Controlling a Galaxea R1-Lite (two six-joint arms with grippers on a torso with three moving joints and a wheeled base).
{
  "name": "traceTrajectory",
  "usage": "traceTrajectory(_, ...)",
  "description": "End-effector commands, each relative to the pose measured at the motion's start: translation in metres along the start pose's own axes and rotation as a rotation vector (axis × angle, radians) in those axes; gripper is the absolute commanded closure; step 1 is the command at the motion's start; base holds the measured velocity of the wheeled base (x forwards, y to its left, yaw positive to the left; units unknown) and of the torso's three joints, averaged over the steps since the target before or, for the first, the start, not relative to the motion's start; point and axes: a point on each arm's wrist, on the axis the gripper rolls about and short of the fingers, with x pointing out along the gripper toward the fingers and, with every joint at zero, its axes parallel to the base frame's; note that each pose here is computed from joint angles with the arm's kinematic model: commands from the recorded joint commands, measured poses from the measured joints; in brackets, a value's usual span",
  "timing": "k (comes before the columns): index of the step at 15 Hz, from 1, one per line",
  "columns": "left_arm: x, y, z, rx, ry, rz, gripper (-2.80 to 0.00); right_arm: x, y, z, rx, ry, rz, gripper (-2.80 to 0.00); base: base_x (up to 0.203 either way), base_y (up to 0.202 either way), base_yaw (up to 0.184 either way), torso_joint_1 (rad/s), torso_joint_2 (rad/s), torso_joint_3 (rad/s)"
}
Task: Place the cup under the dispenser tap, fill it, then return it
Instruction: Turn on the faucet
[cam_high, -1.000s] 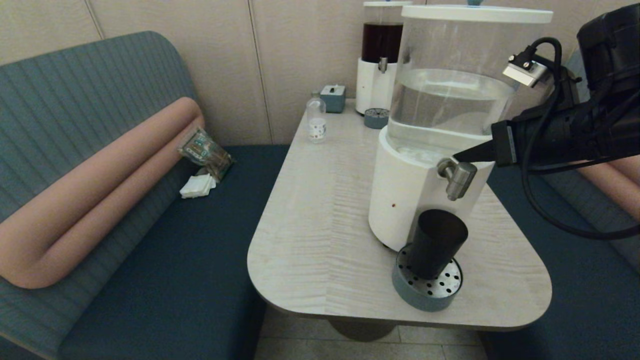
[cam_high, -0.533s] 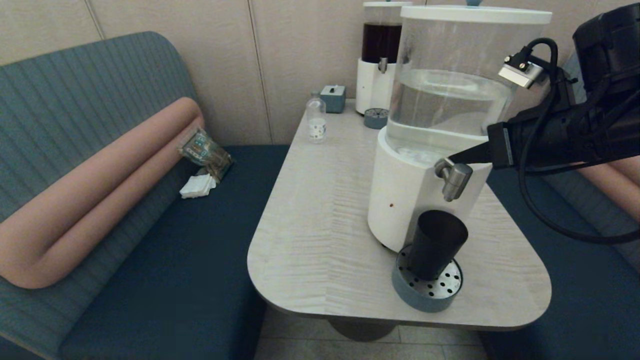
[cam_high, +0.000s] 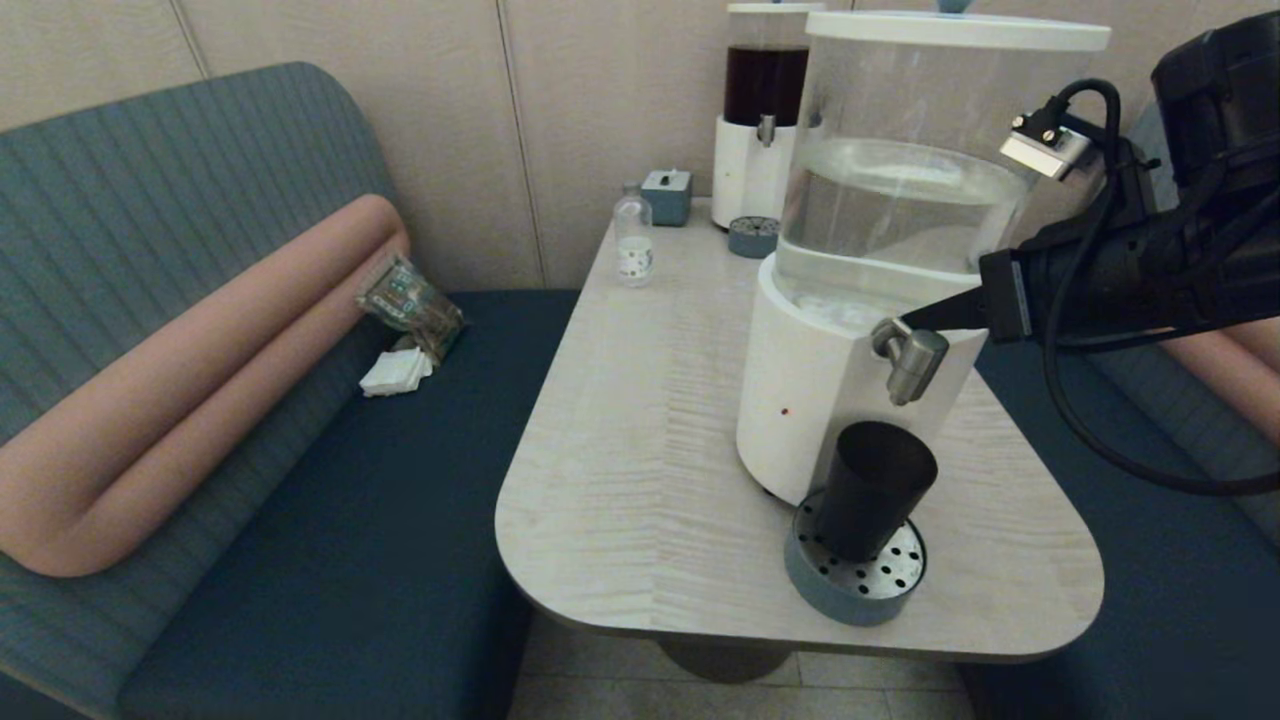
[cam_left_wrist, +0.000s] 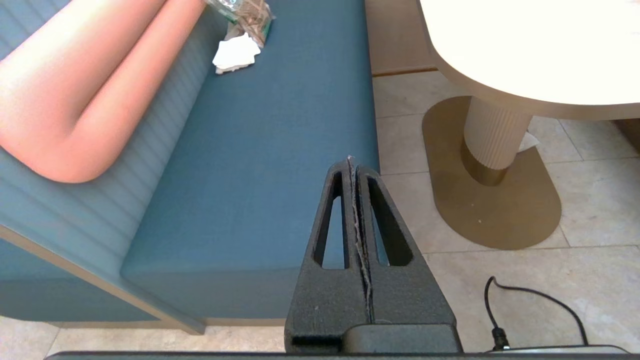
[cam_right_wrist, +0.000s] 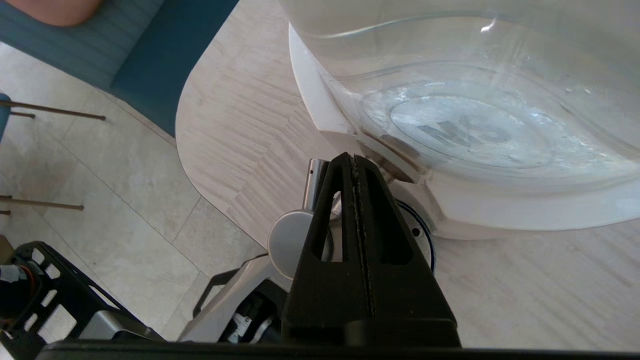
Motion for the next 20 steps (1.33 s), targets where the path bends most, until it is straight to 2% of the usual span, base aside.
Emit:
traceTrajectory(1,0.000,0.000,0.000,0.001,0.002,-0.001,0.00,0.000,0.002,0.000,-0.009,-0.001,0.008,0.00,0.000,0.000,0.000,0.000,0.00,0.000)
traceTrajectory(10,0.000,0.000,0.000,0.001,0.001,-0.001,0.00,0.004,0.001,-0.003,-0.061,-0.012,0.035,0.00,0.000,0.000,0.000,0.000,0.00,0.000)
traceTrajectory(13,0.000,0.000,0.000,0.001,0.001,0.000,0.00,0.006,-0.001,-0.001,-0.083,-0.093,0.022,0.00,0.000,0.000,0.000,0.000,0.00,0.000)
traceTrajectory(15,0.000,0.000,0.000,0.001,0.002,-0.001,0.00,0.002,-0.007,0.001,-0.088,-0.163,-0.018,0.00,0.000,0.000,0.000,0.000,0.00,0.000)
traceTrajectory(20,0.000,0.000,0.000,0.001,0.001,-0.001,0.00,-0.015,-0.008,-0.001,-0.087,-0.195,-0.044,0.00,0.000,0.000,0.000,0.000,0.00,0.000)
